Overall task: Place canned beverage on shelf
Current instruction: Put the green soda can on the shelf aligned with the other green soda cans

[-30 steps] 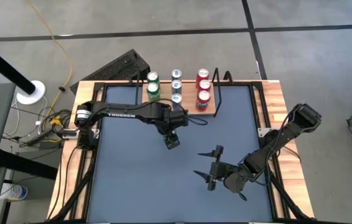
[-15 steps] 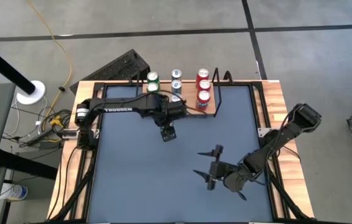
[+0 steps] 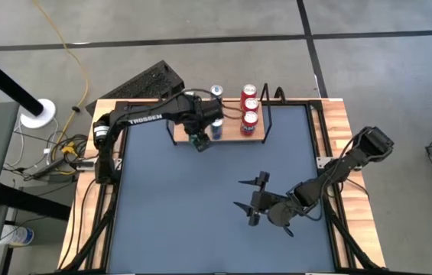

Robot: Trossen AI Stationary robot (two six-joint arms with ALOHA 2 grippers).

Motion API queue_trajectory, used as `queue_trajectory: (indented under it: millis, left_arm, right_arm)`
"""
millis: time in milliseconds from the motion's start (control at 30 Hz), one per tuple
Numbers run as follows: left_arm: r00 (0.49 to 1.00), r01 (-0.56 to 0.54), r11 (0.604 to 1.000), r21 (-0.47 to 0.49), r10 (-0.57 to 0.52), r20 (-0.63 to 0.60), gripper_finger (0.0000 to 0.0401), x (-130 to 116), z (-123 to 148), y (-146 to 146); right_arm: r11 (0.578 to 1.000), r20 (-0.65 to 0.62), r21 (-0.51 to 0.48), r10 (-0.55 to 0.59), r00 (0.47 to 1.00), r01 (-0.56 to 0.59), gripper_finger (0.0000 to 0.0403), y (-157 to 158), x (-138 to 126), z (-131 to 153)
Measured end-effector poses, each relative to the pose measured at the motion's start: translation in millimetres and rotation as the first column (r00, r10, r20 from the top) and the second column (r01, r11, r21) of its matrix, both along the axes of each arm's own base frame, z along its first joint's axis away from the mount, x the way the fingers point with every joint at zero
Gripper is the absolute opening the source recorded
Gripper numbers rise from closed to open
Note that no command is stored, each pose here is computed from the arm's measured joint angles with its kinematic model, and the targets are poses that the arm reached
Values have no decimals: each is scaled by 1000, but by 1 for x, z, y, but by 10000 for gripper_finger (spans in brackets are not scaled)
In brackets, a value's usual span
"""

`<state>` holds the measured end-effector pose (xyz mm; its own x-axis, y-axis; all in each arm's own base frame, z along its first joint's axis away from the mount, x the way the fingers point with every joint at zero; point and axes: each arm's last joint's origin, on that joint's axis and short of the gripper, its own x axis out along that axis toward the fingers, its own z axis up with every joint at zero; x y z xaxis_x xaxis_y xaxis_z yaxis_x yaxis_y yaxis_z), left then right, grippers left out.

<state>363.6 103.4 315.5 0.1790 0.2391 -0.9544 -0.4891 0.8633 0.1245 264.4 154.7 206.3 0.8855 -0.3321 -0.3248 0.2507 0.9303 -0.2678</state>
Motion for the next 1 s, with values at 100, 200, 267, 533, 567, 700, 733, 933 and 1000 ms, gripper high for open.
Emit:
queue_trajectory:
  millis: [100, 200, 267, 533, 567, 700, 733, 933, 1000]
  left_arm:
    - [999, -37, 999, 8, 37, 5, 285, -3, 0, 13]
    - [998, -57, 998, 5, 57, -9, 285, -7, -2, 22]
    - [998, -59, 998, 4, 59, -22, 285, -9, -7, 27]
    - [997, -65, 998, -3, 65, -37, 285, -14, -22, 44]
    - [997, -68, 998, -6, 67, -38, 285, -15, -23, 46]
    - [996, -79, 997, -11, 78, -33, 285, -18, -26, 53]
    - [996, -84, 996, -12, 84, -28, 285, -18, -26, 55]
    - [993, -118, 993, 10, 118, -22, 287, -18, -26, 57]
    - [991, -131, 991, 15, 131, -19, 290, -18, -26, 57]
  right_arm:
    - [1000, -6, -15, -10, 1000, 10, 344, -4, 2, 0]
    - [1000, -10, -24, -15, 1000, 15, 344, -6, 4, 0]
    - [1000, -10, -26, -18, 1000, 18, 344, -7, 4, 0]
    - [999, -24, -33, -20, 1000, 20, 344, -8, 4, -1]
    - [999, -23, -32, -21, 1000, 20, 344, -8, 4, -1]
    - [999, -25, -33, -20, 999, 19, 344, -8, 4, -1]
    - [999, -25, -33, -20, 999, 19, 344, -8, 4, -1]
    - [999, -29, -33, -17, 999, 16, 344, -8, 4, -2]
    - [999, -29, -32, -16, 999, 15, 344, -8, 4, -2]
